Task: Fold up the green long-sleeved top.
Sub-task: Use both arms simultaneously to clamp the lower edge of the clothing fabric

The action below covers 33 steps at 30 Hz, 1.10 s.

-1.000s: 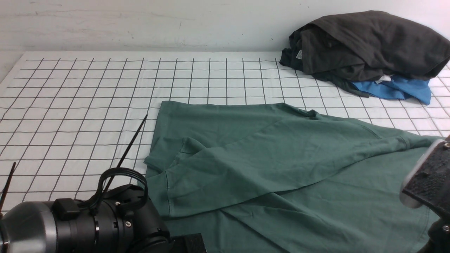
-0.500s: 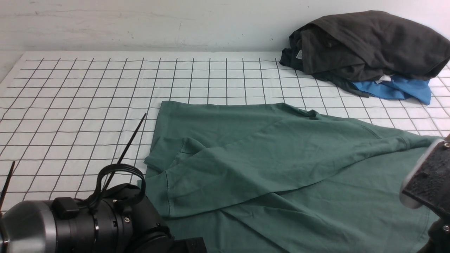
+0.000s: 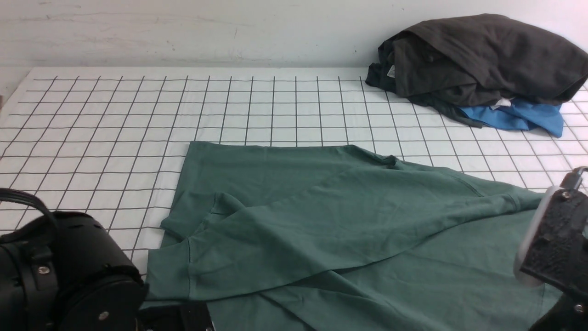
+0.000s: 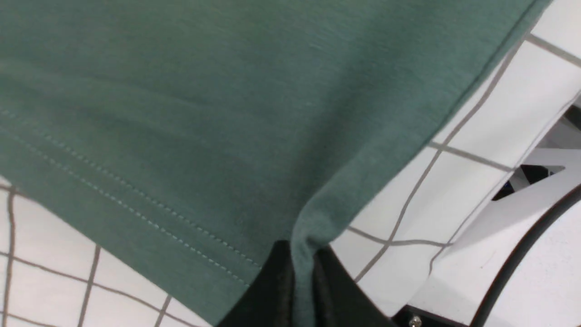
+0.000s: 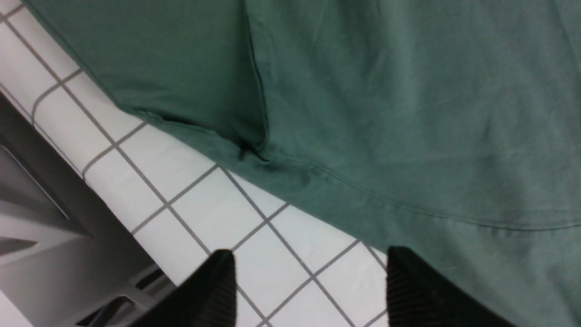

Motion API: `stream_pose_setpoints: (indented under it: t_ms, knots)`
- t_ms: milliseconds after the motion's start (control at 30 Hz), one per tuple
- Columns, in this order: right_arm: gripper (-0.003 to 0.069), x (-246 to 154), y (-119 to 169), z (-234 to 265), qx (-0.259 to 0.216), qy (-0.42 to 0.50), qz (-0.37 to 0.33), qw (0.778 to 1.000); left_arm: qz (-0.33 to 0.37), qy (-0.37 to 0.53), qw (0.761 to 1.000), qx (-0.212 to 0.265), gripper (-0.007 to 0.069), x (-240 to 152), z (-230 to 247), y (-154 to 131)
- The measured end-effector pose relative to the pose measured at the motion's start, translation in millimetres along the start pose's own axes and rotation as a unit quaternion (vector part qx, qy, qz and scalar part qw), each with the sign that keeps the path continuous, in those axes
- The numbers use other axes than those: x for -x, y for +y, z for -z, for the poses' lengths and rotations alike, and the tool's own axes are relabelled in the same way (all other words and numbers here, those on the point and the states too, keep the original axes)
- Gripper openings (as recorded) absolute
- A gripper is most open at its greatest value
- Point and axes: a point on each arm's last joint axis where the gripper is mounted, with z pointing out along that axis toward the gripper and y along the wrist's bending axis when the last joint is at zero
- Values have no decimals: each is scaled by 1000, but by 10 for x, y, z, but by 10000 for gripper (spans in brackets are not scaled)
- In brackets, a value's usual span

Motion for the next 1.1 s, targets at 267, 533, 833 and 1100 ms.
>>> stream_pose_setpoints:
  t_ms: [267, 533, 833, 1100]
  knots:
    - [648, -212, -35, -452, -9, 105, 54, 993, 25, -1, 999, -23, 2, -113, -35, 71]
    - [615, -206, -174, -788, -58, 162, 71, 982, 30, -11, 999, -30, 2, -96, -39, 61]
    - [552, -113, -253, -1393, -42, 245, 94, 964, 27, -17, 999, -29, 2, -86, -39, 63]
    - [333, -78, -422, -1465, -95, 224, 92, 966, 28, -17, 999, -29, 2, -85, -39, 62]
